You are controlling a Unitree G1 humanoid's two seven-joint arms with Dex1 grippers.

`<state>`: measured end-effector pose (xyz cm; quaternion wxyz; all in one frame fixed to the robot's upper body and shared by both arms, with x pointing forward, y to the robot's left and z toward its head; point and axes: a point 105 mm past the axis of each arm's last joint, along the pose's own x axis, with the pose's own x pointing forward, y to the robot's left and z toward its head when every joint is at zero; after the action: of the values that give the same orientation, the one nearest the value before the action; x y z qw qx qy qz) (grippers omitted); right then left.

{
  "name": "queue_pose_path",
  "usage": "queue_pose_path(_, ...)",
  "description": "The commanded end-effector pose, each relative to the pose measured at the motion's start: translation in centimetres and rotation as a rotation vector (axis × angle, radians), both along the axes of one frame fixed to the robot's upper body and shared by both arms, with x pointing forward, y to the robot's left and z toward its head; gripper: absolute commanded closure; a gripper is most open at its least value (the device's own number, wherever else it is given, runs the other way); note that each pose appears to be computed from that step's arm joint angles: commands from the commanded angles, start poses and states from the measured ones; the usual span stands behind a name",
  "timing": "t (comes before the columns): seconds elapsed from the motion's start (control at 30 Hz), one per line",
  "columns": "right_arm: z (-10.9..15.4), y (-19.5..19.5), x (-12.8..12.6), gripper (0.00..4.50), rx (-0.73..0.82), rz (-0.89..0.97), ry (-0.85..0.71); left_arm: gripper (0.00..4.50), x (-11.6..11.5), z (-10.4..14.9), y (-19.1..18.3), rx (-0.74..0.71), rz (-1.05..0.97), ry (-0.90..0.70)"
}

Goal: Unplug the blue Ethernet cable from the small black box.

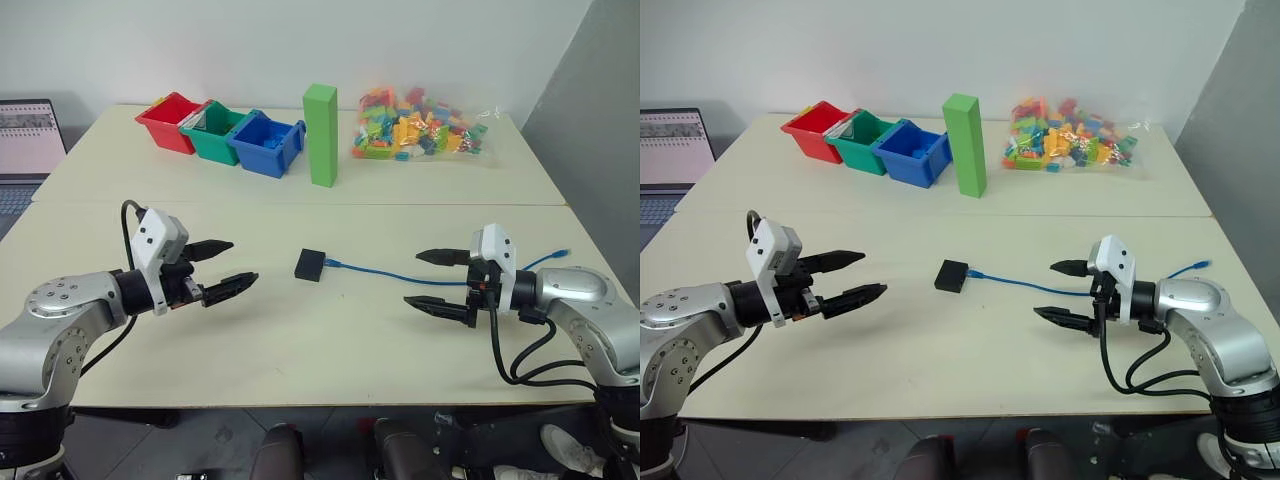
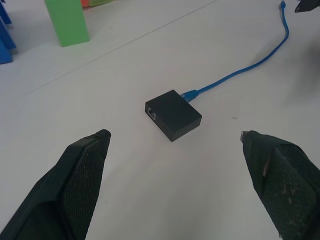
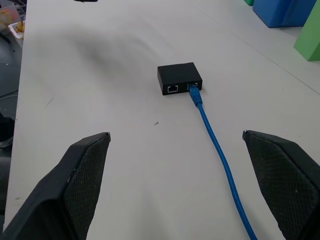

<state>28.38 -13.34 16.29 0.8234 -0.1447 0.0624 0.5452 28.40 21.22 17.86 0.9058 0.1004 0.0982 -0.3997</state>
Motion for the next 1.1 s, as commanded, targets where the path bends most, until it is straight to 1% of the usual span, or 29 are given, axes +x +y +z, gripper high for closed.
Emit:
queue_pose_path(0.03,1.7,-0.2,0.0,0.00,0.012,0.014,-0.064,0.04,-0.4,0.9,-0.7,-0.010,-0.033,-0.041)
queue_pose_path(0.37,1.8,0.4,0.7,0.00,0.013,0.004,-0.077,0.04,-0.6,0.0,-1.0,0.011,-0.024,-0.018)
queue_pose_path(0.6,1.1,2.6,2.2,0.00,0.019,-0.014,-0.101,0.04,-1.4,-1.2,-1.4,0.016,-0.045,0.004)
queue_pose_path(0.73,0.0,4.8,4.1,0.00,-0.004,-0.049,-0.127,0.04,-1.6,-1.9,-1.5,0.035,-0.064,0.008)
queue_pose_path(0.87,-2.8,9.0,5.6,0.00,-0.054,-0.019,-0.075,0.04,-2.2,-2.9,-1.1,0.050,-0.103,0.045)
queue_pose_path(1.1,-4.5,11.6,8.0,0.00,-0.109,-0.024,-0.060,0.04,-3.1,-4.0,-0.8,0.070,-0.131,0.094)
